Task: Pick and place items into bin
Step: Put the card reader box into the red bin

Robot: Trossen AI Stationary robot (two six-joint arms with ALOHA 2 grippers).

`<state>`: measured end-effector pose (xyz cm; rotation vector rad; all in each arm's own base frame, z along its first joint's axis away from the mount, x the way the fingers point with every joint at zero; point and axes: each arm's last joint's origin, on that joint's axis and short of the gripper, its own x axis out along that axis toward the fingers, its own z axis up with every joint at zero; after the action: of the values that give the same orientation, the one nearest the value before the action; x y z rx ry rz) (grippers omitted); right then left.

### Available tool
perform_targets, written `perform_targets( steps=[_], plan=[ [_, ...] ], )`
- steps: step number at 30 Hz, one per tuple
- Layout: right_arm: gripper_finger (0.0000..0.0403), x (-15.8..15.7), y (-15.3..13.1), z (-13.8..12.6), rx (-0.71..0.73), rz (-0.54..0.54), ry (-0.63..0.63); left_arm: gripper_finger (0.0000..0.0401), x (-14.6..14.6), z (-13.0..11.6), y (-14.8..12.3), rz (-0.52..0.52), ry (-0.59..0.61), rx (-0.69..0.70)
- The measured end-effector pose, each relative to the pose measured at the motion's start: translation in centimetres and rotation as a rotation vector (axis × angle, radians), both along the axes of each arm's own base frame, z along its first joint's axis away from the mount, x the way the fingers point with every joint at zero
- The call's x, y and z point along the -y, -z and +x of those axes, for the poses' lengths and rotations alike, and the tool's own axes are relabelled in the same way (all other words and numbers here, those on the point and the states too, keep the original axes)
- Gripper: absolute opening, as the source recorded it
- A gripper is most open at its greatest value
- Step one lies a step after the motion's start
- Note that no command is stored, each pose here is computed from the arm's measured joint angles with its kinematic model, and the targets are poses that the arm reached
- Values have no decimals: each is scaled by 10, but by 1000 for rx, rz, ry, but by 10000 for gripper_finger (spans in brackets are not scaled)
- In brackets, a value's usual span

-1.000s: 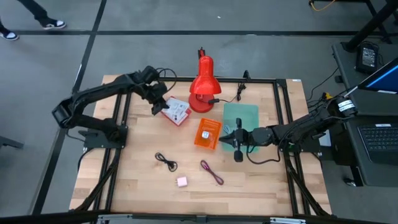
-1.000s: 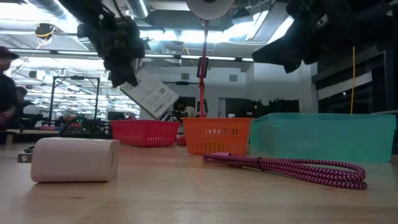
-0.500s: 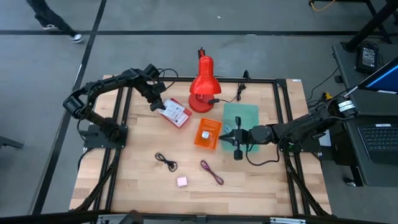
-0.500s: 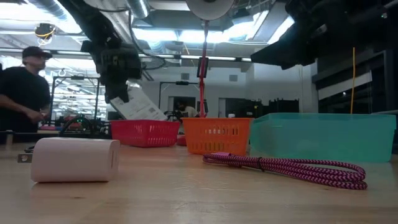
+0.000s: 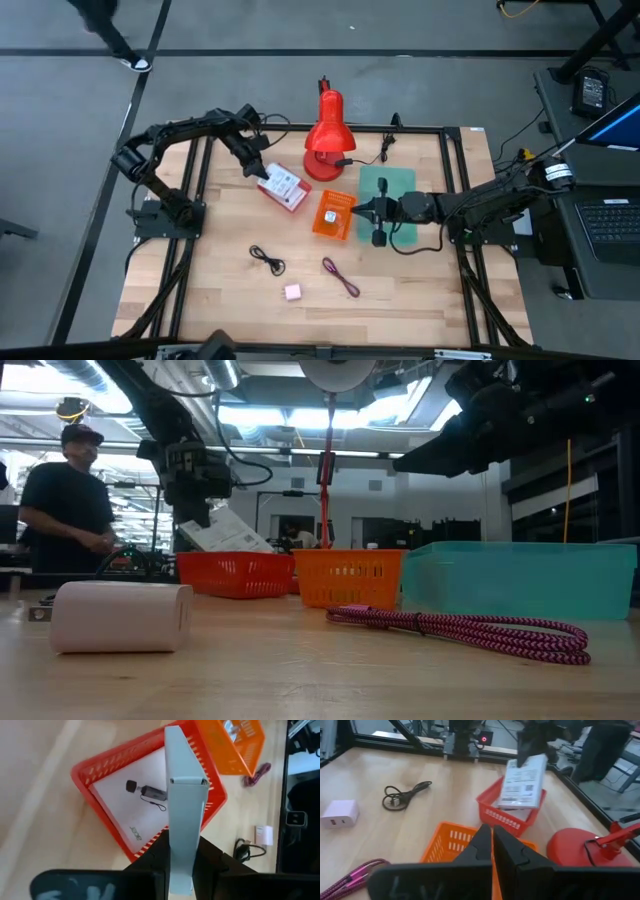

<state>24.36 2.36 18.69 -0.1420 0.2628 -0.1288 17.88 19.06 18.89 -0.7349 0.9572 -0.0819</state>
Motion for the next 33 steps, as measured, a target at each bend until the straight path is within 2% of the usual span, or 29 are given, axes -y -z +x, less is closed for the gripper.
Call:
perform_targets(
  steps=[7,10,16,26,33],
  plan=[
    [2,3,2,0,-22,3,4,41,-14,3,-22,47,-8,60],
    [2,3,3,0,-36,2,4,41,-14,4,-26,32,-14,56],
    [2,3,3,0,-35,2,4,41,-7,3,-23,-14,-3,18],
    [2,3,3,0,-35,8,6,41,-1,11,-21,-6,30,4],
    [2,3,3,0,-34,11,6,41,-3,21,2,-86,35,-60]
  ],
)
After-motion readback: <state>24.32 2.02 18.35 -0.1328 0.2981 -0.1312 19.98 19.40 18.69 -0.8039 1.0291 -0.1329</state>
